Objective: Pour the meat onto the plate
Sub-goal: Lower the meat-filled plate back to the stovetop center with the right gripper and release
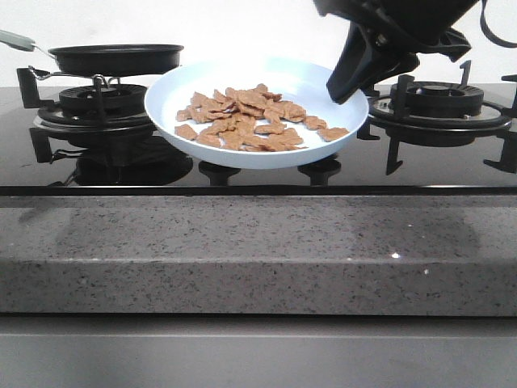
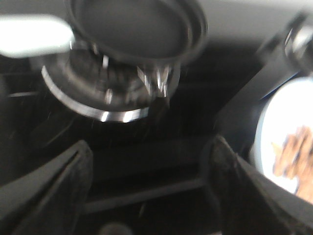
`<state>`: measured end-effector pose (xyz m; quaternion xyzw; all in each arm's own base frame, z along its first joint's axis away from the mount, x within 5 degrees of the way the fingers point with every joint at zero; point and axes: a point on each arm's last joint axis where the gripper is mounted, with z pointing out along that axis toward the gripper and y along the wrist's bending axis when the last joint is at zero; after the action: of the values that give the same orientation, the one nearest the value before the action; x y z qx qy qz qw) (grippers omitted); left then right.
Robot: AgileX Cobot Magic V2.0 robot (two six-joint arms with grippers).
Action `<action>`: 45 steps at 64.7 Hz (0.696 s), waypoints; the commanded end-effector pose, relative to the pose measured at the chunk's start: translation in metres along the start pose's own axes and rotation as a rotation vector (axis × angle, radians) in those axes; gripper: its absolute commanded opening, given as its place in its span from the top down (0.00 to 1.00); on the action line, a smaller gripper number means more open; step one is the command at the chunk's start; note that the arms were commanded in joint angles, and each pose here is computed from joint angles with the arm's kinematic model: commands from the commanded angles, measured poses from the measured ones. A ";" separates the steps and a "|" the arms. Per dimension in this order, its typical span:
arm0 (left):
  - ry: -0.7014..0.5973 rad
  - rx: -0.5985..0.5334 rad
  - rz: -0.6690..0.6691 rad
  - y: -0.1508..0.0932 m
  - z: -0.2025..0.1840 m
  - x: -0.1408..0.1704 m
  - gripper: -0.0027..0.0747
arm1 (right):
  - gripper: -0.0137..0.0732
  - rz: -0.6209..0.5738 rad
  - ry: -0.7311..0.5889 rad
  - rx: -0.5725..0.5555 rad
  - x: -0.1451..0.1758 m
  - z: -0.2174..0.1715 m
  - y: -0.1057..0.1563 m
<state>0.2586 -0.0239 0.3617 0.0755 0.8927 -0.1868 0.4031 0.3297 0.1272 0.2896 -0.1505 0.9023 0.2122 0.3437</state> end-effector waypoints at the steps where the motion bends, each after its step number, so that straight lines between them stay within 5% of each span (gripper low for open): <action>1: -0.101 -0.109 0.077 -0.019 -0.025 0.002 0.33 | 0.91 -0.018 -0.087 0.007 -0.013 -0.014 0.004; 16: -0.116 -0.239 0.123 -0.034 -0.054 0.034 0.33 | 0.91 -0.018 -0.087 0.007 -0.013 -0.014 0.004; 45: -0.187 -0.240 0.127 -0.040 -0.089 0.061 0.33 | 0.91 -0.018 -0.087 0.007 -0.013 -0.014 0.004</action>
<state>0.1470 -0.0261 0.3653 0.0682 0.8858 -0.0510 0.4563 0.3297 0.1272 0.2896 -0.1505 0.9023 0.2122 0.3437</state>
